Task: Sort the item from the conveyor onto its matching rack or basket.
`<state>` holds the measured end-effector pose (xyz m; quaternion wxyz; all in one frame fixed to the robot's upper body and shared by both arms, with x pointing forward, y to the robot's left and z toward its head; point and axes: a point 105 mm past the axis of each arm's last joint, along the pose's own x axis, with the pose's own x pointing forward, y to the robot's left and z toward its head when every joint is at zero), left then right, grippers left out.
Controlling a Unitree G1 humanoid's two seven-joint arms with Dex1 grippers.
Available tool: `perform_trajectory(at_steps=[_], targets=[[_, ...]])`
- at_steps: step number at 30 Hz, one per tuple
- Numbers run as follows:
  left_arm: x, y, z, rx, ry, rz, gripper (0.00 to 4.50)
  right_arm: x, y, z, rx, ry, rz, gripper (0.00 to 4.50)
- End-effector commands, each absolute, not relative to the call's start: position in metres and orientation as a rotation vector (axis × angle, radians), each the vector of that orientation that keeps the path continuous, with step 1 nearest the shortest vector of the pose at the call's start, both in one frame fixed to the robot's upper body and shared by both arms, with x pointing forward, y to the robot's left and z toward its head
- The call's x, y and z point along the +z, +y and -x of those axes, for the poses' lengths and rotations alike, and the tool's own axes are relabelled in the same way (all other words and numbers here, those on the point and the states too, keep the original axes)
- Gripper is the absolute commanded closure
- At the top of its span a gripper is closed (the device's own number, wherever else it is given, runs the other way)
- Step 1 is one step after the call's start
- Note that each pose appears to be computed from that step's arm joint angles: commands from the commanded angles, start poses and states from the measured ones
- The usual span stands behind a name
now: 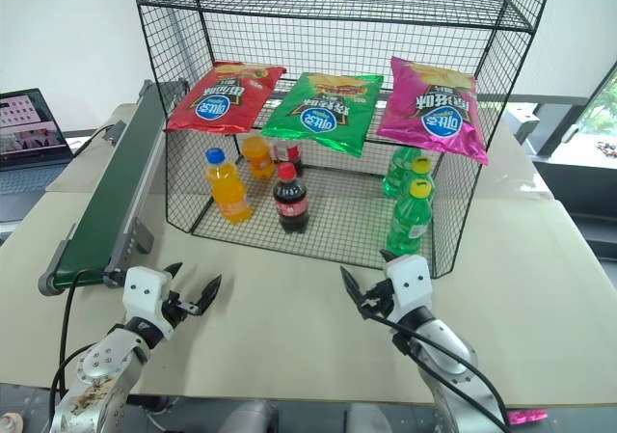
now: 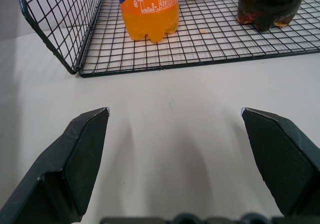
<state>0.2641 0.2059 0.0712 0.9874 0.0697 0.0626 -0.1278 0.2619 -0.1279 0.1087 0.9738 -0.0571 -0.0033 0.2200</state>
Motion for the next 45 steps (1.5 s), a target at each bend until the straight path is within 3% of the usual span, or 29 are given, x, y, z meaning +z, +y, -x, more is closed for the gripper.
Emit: perform_trajectory(at_steps=[1, 6, 19, 45], targets=[[0.08, 0.201, -0.263, -0.292, 0.108, -0.144, 0.0, 0.126, -0.127, -0.261, 0.442, -0.063, 0.125, 0.04], [0.086, 0.205, -0.268, -0.209, 0.08, -0.215, 0.0, 0.131, -0.128, -0.26, 0.441, -0.068, 0.137, 0.04], [0.095, 0.199, -0.27, -0.318, 0.058, -0.09, 0.0, 0.134, -0.125, -0.263, 0.446, -0.069, 0.14, 0.04], [0.098, 0.198, -0.276, -0.341, 0.055, -0.136, 0.0, 0.122, -0.126, -0.266, 0.43, -0.065, 0.124, 0.04]])
